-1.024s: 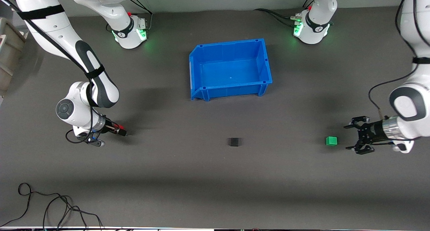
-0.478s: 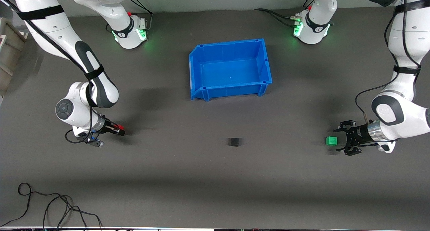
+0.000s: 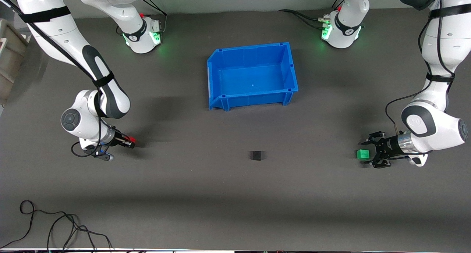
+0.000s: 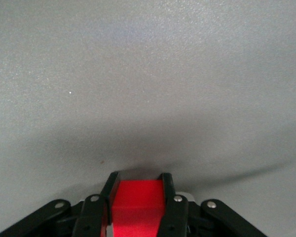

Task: Attach green and red cubes to black cube
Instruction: 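Close the right gripper on the red cube while the left grips green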

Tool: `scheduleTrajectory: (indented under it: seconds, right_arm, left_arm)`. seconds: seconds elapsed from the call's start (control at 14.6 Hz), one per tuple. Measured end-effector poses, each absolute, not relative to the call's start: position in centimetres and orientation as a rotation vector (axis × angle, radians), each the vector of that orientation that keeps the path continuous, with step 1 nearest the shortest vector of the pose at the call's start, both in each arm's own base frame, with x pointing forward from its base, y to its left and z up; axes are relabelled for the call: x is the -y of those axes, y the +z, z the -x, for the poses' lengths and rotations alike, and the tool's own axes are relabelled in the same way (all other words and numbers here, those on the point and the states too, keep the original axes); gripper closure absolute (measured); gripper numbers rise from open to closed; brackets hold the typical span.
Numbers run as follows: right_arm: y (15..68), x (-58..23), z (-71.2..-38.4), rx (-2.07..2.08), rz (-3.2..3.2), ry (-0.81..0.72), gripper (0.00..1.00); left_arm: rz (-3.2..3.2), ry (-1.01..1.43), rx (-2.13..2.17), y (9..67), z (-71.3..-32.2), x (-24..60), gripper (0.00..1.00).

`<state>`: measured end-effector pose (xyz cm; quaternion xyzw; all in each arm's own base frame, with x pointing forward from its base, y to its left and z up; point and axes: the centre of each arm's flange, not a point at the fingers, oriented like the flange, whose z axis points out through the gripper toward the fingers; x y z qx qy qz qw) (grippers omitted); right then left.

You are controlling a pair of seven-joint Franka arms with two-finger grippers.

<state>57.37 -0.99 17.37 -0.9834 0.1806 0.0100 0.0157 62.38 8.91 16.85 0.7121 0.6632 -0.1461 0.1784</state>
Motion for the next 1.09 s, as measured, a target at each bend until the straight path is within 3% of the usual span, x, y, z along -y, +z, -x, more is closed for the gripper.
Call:
scheduleTrajectory:
  seconds: [0.2,0.55,0.89,1.09]
  right_arm:
    - [17.4,1.0,-57.4,-0.562,3.059,0.03,0.61]
    - [19.4,0.7,-59.3,-0.687,3.021,-0.039,0.61]
    - [26.9,-1.2,-63.5,-0.905,2.952,0.137,0.61]
    - [30.7,-5.1,-65.1,-1.163,2.864,0.152,0.61]
  left_arm:
    - [-2.017,-0.408,-1.87,16.9,-62.4,-9.2,0.59]
    - [-2.014,-0.404,-1.856,17.8,-62.8,-9.1,0.6]
    - [-1.936,-0.42,-1.877,22.5,-65.8,-7.5,0.6]
    - [-1.919,-0.437,-1.876,24.2,-67.3,-3.1,0.6]
